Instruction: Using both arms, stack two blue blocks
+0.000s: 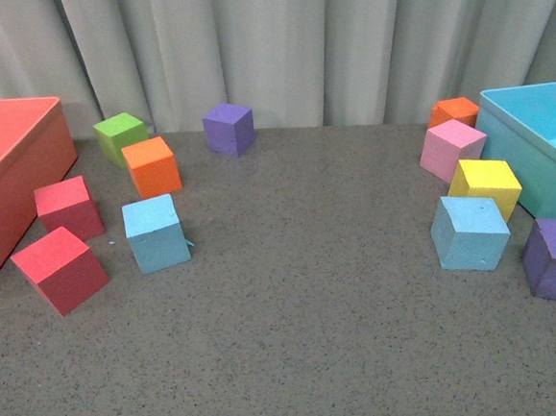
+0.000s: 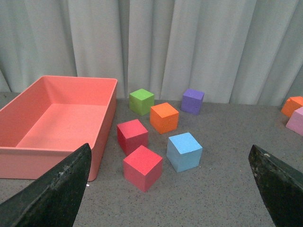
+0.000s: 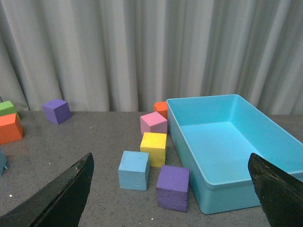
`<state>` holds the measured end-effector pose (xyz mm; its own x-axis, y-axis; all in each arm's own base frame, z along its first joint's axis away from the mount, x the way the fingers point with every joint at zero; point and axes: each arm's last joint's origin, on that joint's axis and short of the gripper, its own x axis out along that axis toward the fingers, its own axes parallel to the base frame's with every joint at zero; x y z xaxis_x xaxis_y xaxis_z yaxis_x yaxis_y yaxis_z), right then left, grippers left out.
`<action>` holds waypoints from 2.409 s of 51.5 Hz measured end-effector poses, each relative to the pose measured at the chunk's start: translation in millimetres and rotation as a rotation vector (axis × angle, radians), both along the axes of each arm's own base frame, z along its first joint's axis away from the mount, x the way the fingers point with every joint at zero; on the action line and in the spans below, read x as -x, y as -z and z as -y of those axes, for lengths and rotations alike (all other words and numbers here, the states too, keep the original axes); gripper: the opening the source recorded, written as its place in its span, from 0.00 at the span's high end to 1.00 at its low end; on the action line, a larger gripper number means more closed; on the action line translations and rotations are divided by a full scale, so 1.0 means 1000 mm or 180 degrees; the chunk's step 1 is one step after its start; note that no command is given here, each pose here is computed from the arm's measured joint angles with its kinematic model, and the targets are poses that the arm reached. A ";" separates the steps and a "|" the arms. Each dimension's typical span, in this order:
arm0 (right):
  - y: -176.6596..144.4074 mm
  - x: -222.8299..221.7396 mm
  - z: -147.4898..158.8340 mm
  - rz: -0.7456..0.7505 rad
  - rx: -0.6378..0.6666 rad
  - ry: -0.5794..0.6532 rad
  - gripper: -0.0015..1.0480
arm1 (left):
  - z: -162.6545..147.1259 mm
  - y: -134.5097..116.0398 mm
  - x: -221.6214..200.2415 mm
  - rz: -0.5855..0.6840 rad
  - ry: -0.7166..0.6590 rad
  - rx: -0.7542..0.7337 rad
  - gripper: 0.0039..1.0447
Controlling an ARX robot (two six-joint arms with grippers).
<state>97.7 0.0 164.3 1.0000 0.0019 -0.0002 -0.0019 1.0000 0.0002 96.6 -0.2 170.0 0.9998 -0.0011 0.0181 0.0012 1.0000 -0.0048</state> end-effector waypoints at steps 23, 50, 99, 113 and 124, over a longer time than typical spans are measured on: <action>0.000 0.000 0.000 0.0000 0.0000 0.0001 0.09 | 0.000 0.000 0.000 0.0000 0.0001 0.0000 0.06; -0.001 -0.003 -0.001 -0.0026 0.0333 0.0547 0.09 | 0.000 0.000 0.000 0.0000 0.0001 0.0000 0.06; 0.032 -0.279 -0.050 -0.2984 -0.0309 0.0201 0.09 | 0.000 0.000 0.000 0.0000 0.0001 0.0000 0.06; 0.058 -0.301 -0.063 -0.3348 -0.0254 0.0274 0.09 | 0.000 0.000 0.000 0.0000 0.0001 0.0000 0.06; 0.075 -0.317 -0.069 -0.3531 -0.0191 0.0346 0.09 | 0.000 0.000 0.000 0.0000 0.0001 0.0000 0.06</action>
<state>414.3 68.6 88.9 0.4408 -0.0556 -0.8959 0.1168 0.9931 -0.0042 96.6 -0.2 170.0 0.9998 -0.0015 0.0181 0.0016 1.0000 -0.0048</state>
